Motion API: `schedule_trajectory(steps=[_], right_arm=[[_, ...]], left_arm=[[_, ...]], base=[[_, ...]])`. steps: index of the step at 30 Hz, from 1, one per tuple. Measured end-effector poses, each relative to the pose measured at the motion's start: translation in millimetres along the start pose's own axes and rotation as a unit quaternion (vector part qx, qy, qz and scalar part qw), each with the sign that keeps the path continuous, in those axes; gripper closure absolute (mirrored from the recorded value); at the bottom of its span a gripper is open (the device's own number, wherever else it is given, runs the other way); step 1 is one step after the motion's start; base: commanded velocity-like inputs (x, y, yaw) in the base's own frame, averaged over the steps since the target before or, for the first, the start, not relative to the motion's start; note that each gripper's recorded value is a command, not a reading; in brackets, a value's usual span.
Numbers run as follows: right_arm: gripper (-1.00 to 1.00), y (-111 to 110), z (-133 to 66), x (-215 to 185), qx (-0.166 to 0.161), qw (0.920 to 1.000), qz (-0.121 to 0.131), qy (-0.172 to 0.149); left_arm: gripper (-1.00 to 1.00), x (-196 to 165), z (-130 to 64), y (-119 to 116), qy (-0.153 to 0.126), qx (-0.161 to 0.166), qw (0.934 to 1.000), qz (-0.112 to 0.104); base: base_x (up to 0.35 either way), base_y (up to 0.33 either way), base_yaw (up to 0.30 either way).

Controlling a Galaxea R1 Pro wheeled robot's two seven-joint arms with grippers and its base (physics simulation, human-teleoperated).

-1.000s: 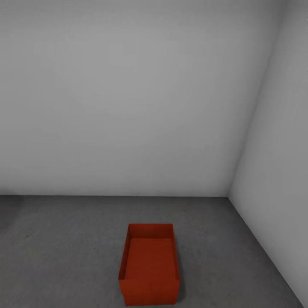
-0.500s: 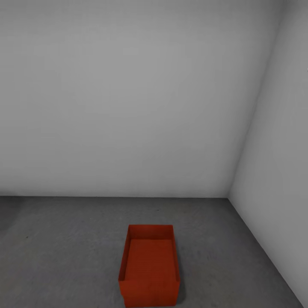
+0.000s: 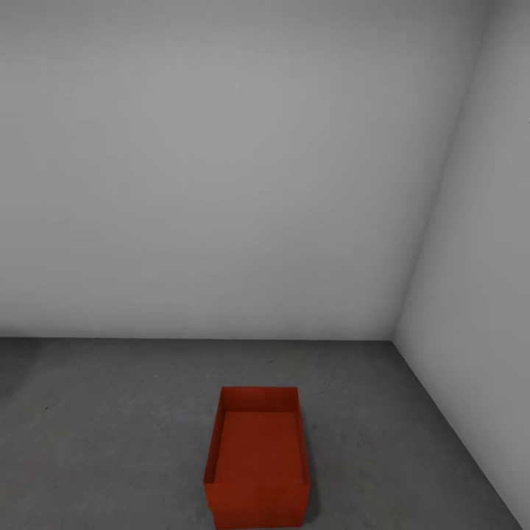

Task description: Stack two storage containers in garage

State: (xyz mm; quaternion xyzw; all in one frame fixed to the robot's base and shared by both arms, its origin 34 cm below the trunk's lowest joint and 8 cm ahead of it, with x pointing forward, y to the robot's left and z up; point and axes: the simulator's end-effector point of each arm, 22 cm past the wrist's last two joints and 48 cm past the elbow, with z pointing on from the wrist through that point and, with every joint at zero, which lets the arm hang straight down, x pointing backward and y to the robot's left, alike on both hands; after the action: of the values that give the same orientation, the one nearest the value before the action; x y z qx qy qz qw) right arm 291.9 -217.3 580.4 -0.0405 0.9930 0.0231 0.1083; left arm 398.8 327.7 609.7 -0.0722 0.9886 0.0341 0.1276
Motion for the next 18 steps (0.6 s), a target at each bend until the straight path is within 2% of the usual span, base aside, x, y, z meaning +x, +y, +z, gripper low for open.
schedule_trajectory(steps=[9,18], right_arm=[[-1.00,-3.9,0.0,0.3,0.002,1.0000,0.000,0.000],[-1.00,2.5,0.0,1.0,-0.002,1.0000,0.003,0.003]], left_arm=[[-1.00,0.1,0.0,-0.2,0.000,0.000,1.0000,0.001],[-1.00,-0.1,0.0,0.5,0.000,0.000,1.0000,0.001]], base=[[0.000,0.000,0.000],[0.000,0.000,0.000]])
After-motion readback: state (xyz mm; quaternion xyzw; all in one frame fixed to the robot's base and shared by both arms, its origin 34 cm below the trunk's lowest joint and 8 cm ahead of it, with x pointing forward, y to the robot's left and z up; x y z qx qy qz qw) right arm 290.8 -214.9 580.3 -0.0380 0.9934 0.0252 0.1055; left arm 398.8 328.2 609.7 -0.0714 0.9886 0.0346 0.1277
